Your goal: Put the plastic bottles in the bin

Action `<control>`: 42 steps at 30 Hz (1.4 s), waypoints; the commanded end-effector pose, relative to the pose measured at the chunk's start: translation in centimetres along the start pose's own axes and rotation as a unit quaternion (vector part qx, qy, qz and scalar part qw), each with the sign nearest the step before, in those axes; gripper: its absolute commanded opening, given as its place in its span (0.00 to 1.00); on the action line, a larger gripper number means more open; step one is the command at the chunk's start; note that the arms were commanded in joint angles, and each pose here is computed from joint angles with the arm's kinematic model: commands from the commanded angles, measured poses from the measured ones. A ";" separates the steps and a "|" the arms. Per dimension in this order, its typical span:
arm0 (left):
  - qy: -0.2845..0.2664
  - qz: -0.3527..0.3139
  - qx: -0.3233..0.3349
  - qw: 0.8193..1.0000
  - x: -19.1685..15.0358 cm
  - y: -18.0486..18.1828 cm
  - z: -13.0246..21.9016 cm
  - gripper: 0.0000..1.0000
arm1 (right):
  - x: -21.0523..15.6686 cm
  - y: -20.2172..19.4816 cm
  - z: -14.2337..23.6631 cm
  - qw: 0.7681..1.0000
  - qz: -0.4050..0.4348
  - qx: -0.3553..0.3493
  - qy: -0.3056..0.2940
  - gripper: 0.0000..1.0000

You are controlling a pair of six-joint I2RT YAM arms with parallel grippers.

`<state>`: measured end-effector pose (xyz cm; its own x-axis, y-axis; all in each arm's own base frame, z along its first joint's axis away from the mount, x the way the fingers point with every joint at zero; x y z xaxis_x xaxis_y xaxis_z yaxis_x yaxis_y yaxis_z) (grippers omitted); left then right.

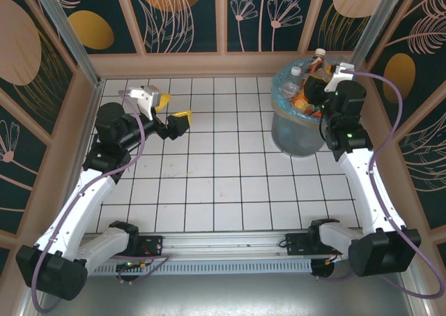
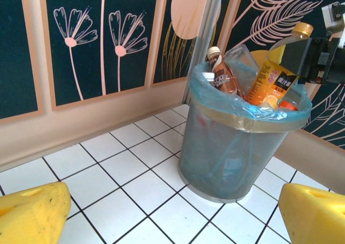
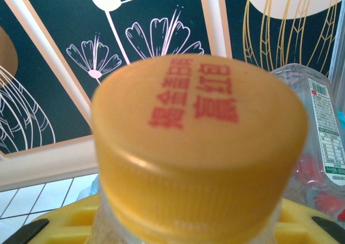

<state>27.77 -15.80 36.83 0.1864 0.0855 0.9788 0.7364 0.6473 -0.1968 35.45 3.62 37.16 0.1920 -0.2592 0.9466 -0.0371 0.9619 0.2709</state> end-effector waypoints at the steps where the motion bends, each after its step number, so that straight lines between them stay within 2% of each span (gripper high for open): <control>1: -0.018 -0.004 -0.005 1.000 0.8 -0.2 -0.1 0.98 | -5.7 -2.3 -1.0 0.991 -0.011 -0.047 0.128 0.31; 6: -0.020 0.000 -0.004 1.000 0.8 -0.1 -0.2 0.98 | -2.6 -1.9 -0.6 0.992 -0.052 -0.051 0.099 0.33; 8: -0.020 0.001 -0.004 1.000 0.8 -0.1 -0.2 0.98 | -1.9 -2.4 -0.6 0.991 -0.074 -0.049 0.097 0.41; 10: -0.019 0.002 -0.003 1.000 0.7 0.0 -0.2 0.99 | -1.3 -3.0 -0.7 0.989 -0.086 -0.065 0.103 0.55; 17: -0.016 0.002 0.000 1.000 0.6 0.0 -0.1 0.99 | 2.1 -4.1 0.1 0.982 -0.073 -0.135 0.107 0.73; 19: -0.017 0.003 -0.001 1.000 0.5 0.0 -0.1 0.99 | 2.9 -4.4 0.1 0.981 -0.069 -0.145 0.105 0.75; 23: -0.017 0.003 -0.001 1.000 0.6 0.0 -0.1 0.98 | 3.3 -4.8 -0.3 0.983 -0.084 -0.128 0.100 0.74; 27: -0.017 -0.003 0.002 1.000 0.7 0.0 0.0 0.98 | 2.5 -5.4 -1.3 0.981 -0.091 -0.128 0.111 0.65; 36: -0.008 0.000 0.006 1.000 -0.2 0.1 0.0 0.99 | -2.0 -6.7 -2.7 0.968 -0.097 -0.144 0.180 0.44; 42: -0.005 -0.002 0.008 1.000 -0.5 0.2 0.0 0.99 | -3.2 -6.6 -2.2 0.965 -0.107 -0.136 0.195 0.43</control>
<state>28.09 -15.71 35.78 0.2136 0.0901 0.9728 0.7193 0.6593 -0.2190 38.73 -2.46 35.42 0.3918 -0.4418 0.8070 0.2705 0.8937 0.3580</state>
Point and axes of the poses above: each hand's point on the last joint's axis, 136 mm out from that joint toward the fingers, its own z axis back along the fingers, its own y axis along the line the jaws close on, x = y × z, the point moved 4 cm from there along z, back along the fingers, and after that the axes turned 1 degree about -z, right-handed, at the moved point
